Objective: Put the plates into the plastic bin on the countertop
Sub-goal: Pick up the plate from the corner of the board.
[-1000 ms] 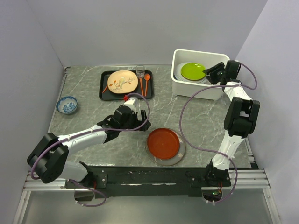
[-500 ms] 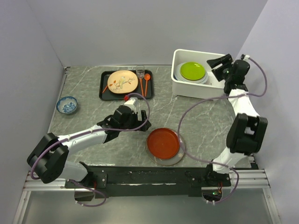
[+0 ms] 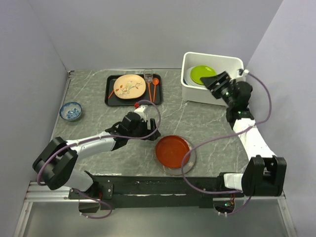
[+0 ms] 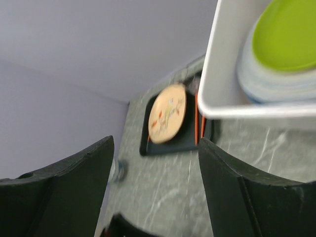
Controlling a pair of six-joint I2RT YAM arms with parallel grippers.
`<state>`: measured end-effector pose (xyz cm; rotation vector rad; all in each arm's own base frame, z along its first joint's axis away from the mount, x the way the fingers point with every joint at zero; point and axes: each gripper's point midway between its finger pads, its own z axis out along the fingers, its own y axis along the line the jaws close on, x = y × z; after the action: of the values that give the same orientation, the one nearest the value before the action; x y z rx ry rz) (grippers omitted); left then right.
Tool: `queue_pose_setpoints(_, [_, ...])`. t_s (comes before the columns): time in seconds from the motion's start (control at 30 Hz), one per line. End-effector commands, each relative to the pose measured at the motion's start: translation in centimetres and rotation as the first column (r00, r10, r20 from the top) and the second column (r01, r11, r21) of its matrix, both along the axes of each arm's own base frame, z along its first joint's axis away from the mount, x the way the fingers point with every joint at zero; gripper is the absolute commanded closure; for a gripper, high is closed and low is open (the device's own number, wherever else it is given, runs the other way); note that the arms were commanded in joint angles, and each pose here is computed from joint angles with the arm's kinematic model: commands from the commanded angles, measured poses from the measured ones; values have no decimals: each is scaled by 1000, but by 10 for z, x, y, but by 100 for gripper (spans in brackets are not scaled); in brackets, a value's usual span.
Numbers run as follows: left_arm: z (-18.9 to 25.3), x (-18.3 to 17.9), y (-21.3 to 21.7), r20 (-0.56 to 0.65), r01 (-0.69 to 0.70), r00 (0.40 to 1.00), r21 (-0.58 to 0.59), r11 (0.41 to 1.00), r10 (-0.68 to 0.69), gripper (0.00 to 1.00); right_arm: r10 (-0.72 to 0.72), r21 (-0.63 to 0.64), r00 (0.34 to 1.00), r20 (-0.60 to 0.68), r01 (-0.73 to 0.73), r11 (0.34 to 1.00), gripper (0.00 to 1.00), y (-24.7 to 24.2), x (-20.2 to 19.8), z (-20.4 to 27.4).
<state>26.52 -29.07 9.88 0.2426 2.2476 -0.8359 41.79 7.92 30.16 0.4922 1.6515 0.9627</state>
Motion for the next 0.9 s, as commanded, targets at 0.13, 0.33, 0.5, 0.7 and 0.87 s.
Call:
queue_pose_setpoints(0.13, [-12,-6,-16,-26,77,997,-40,996,-78,31,134,-14,991,-5,-134,991,24,45,-59,-30])
queue_pose_setpoints(0.33, [-21,-12,-23,-62,97,993,-52,994,-100,43,153,23,987,-47,-152,988,24,52,-88,-63])
queue_pose_setpoints(0.5, [-24,-18,-35,-71,125,989,-52,991,-128,46,155,37,985,-75,-152,988,24,52,-101,-83])
queue_pose_setpoints(0.7, [-33,-21,-44,-86,137,987,-7,990,-138,52,159,68,985,-69,-155,986,24,53,-110,-91])
queue_pose_setpoints(0.87, [-33,-20,-44,-82,132,988,2,991,-131,76,174,56,982,-70,-170,984,24,55,-112,-88])
